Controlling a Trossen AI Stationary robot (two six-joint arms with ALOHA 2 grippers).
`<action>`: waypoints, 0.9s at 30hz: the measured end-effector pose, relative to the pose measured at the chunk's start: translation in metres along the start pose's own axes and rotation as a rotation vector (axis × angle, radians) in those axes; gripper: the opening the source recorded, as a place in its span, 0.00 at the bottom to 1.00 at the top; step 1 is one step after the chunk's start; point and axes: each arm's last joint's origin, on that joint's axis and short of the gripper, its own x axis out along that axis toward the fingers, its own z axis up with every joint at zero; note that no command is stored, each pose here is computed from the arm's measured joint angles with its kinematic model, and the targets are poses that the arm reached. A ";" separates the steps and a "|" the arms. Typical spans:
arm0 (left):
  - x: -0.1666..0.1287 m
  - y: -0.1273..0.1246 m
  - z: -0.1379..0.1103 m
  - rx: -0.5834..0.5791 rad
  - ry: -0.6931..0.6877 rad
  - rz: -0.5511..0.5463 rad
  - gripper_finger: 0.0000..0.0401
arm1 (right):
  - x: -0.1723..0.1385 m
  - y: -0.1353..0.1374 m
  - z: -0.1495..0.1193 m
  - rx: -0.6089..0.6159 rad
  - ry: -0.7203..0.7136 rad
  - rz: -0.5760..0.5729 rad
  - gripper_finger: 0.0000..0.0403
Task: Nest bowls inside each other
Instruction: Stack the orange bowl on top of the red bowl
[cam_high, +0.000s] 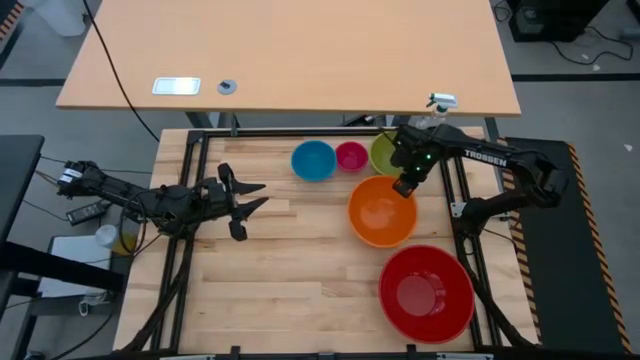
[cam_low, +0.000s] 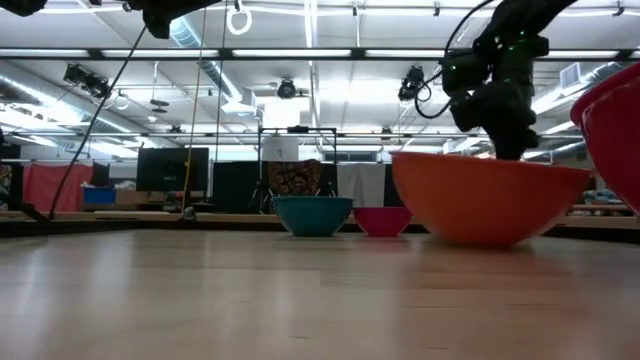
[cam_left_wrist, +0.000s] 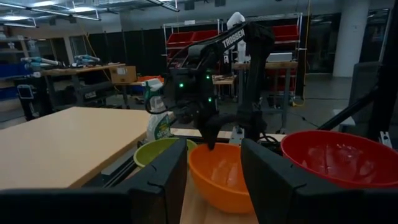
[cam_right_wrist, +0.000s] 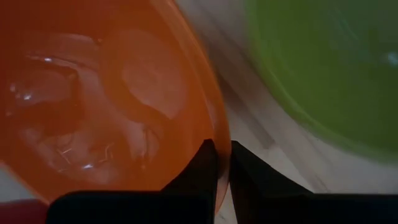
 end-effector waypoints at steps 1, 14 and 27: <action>0.000 0.000 0.000 0.000 0.000 0.000 0.38 | 0.000 0.002 0.002 -0.013 -0.018 0.019 0.08; 0.000 0.000 0.000 0.004 0.000 0.000 0.38 | -0.014 0.036 0.016 -0.153 -0.127 0.175 0.07; 0.000 0.000 -0.001 0.031 0.007 0.000 0.38 | -0.085 0.106 0.003 -0.358 -0.037 0.527 0.07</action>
